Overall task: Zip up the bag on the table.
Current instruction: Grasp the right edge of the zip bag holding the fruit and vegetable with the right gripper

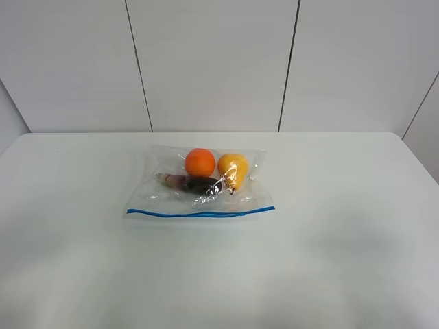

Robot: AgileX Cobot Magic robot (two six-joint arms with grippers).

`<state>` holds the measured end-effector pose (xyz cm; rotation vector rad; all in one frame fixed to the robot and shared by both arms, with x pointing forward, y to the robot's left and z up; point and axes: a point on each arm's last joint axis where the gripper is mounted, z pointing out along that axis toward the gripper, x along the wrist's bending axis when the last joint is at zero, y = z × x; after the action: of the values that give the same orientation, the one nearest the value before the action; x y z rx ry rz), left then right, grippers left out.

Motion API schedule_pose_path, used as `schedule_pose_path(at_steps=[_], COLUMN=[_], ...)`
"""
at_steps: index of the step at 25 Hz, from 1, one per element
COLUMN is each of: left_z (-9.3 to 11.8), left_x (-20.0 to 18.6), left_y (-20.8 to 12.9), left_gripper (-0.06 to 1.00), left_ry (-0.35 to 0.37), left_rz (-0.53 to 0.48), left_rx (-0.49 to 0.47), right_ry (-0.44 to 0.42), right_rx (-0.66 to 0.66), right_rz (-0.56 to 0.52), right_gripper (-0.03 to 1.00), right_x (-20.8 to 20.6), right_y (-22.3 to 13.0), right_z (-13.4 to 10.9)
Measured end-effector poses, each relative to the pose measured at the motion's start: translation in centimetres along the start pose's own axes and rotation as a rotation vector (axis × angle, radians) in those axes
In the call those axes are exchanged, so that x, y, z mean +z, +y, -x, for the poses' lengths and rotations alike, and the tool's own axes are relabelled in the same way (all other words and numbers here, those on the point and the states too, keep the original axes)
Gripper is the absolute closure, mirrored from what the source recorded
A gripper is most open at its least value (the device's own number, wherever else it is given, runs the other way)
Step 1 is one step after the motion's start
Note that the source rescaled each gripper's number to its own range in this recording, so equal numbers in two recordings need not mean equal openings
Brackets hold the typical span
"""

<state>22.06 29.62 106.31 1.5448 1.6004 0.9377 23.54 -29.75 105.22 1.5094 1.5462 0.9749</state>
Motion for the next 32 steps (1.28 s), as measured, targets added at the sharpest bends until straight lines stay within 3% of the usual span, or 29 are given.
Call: schedule_pose_path(at_steps=[8,11,16,21,24,32], left_z=[0.0,0.0,0.0,0.0,0.0,0.0], left_x=[0.0,0.0,0.0,0.0,0.0,0.0], left_y=[0.0,0.0,0.0,0.0,0.0,0.0], left_gripper=[-0.05,-0.05,-0.05,-0.05,-0.05,-0.05], left_ry=[0.0,0.0,0.0,0.0,0.0,0.0], left_rz=[0.0,0.0,0.0,0.0,0.0,0.0], left_rx=[0.0,0.0,0.0,0.0,0.0,0.0], right_ry=[-0.002,-0.003,0.028,0.132,0.21,0.458], right_rx=[-0.001,-0.001,0.024,0.118,0.143,0.272], right_rz=[0.006,0.013,-0.106,-0.286,-0.419,-0.721], right_gripper=[-0.03,-0.03,-0.03,0.0,0.0,0.01], right_x=[-0.2,-0.1,3.1,10.0,15.6,28.8], right_y=[1.0,4.3,10.8,16.2,17.5,14.1], right_z=[0.0,0.1,-0.1,-1.0,-1.7,-3.8])
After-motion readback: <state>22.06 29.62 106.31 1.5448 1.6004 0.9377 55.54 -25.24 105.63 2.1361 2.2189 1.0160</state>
